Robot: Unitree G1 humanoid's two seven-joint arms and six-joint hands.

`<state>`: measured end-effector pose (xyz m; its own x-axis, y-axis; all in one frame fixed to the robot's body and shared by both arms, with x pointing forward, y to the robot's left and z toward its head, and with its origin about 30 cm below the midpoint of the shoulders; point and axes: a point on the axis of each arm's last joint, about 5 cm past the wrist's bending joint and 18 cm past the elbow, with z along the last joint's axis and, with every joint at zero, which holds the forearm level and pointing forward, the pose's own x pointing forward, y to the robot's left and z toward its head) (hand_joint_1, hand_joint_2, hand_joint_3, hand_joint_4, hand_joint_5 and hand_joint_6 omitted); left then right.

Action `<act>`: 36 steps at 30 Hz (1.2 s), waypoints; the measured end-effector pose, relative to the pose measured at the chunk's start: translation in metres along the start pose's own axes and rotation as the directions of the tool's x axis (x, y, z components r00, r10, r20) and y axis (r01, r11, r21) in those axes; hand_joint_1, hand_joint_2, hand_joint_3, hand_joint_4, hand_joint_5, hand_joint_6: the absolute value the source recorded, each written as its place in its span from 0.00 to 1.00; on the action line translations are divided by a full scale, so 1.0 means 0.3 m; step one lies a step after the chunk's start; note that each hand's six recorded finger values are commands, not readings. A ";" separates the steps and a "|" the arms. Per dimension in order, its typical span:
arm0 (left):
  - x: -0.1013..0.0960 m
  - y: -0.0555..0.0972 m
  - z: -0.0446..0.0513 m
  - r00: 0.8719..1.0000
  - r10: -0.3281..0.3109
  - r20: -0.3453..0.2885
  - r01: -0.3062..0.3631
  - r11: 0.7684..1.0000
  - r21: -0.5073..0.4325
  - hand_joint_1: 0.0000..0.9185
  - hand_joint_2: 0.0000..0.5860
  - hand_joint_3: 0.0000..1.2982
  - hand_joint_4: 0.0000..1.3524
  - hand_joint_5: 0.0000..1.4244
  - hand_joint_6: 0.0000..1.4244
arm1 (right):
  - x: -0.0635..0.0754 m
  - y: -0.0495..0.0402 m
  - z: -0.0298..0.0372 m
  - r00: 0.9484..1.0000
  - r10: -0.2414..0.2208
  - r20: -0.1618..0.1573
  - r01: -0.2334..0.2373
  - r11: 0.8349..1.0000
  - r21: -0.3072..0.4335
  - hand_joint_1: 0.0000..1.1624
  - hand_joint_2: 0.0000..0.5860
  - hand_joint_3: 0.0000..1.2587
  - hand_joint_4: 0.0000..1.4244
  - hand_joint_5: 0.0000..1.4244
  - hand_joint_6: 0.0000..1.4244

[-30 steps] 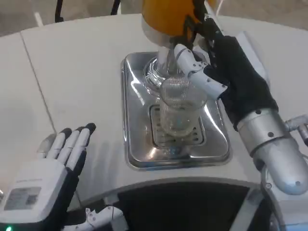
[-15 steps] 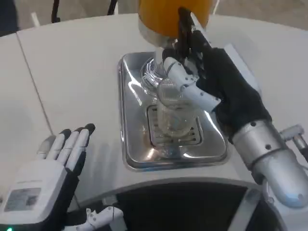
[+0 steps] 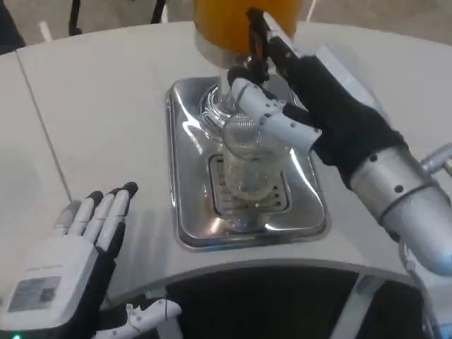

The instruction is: Grasp the cup under the faucet to collect the drink, then remove the cup.

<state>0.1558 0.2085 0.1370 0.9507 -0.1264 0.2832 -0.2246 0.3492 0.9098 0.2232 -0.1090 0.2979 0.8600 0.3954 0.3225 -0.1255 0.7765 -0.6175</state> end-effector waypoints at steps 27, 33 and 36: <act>0.073 -0.022 0.001 0.999 0.044 -0.030 -0.046 0.995 -0.094 0.15 0.12 0.00 0.00 0.00 0.00 | 0.105 -0.013 0.069 0.981 0.189 -0.049 -0.196 0.956 -0.219 0.11 0.91 0.01 0.00 0.00 0.01; 0.113 -0.024 0.009 0.997 0.068 -0.022 -0.070 0.991 -0.113 0.15 0.12 0.00 0.00 0.00 0.00 | 0.107 -0.016 0.077 0.978 0.199 -0.056 -0.206 0.951 -0.230 0.11 0.92 0.02 0.00 0.00 0.01; 0.133 -0.027 0.023 0.996 0.084 -0.015 -0.085 0.988 -0.132 0.16 0.12 0.00 0.00 0.00 0.00 | 0.107 -0.016 0.078 0.978 0.198 -0.058 -0.206 0.951 -0.229 0.11 0.93 0.02 0.00 0.00 0.01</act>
<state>0.1941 0.1941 0.1430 0.9316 -0.0824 0.3541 -0.2749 0.4779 0.8343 0.2399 -0.0886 0.3280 0.8452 0.5124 0.1519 -0.1832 0.5447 -0.8183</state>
